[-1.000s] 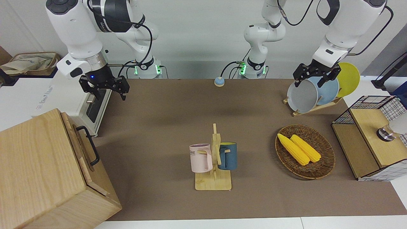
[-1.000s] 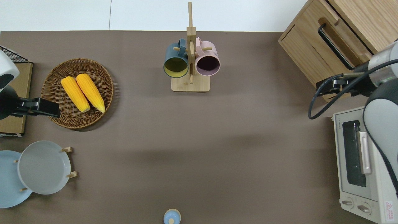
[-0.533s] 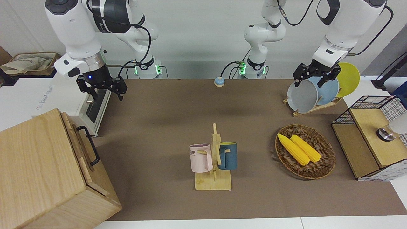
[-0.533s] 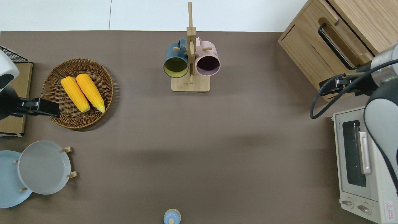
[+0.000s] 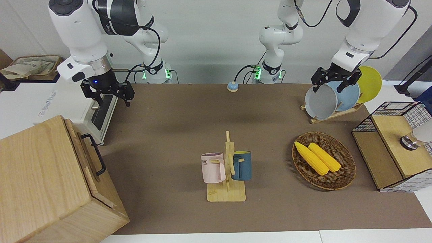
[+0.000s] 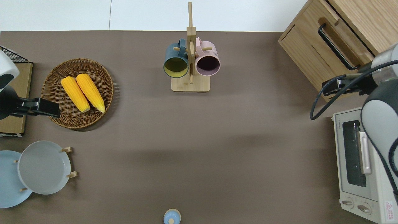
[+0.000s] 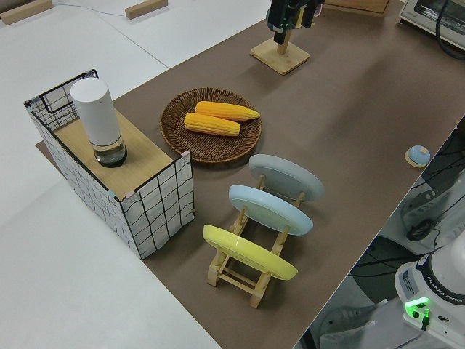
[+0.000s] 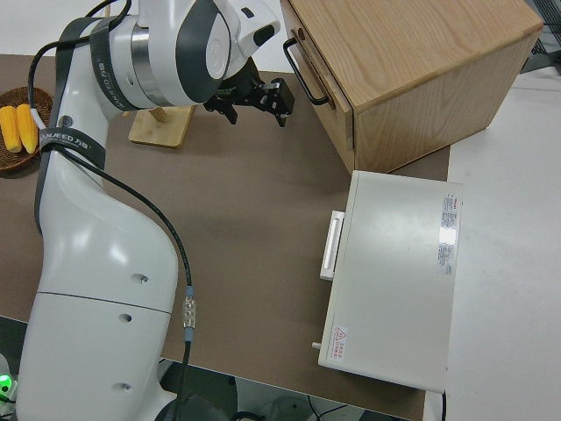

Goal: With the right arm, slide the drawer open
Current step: 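Reach the right gripper up to the black drawer handle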

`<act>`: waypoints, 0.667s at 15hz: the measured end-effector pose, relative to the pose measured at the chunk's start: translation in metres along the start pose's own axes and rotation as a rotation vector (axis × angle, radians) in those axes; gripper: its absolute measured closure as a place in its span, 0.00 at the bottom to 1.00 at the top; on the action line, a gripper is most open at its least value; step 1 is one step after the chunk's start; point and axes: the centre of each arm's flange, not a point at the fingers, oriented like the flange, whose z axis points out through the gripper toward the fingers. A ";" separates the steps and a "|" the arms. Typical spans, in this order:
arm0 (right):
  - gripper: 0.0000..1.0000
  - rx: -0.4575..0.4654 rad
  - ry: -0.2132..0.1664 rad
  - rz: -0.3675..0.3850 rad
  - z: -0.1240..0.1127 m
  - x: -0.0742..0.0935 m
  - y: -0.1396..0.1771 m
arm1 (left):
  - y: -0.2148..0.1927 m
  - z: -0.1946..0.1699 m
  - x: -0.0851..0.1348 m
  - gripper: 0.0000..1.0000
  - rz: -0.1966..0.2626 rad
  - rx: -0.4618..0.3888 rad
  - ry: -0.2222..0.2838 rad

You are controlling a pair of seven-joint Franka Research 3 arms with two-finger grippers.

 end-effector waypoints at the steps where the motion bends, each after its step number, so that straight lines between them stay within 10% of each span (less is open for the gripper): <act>1: 0.01 -0.030 0.003 -0.011 0.000 0.000 0.000 | 0.000 0.000 0.000 0.00 0.000 0.000 0.000; 10: 0.01 -0.423 0.059 -0.171 -0.006 0.005 -0.050 | 0.000 0.000 0.000 0.00 0.000 0.000 0.000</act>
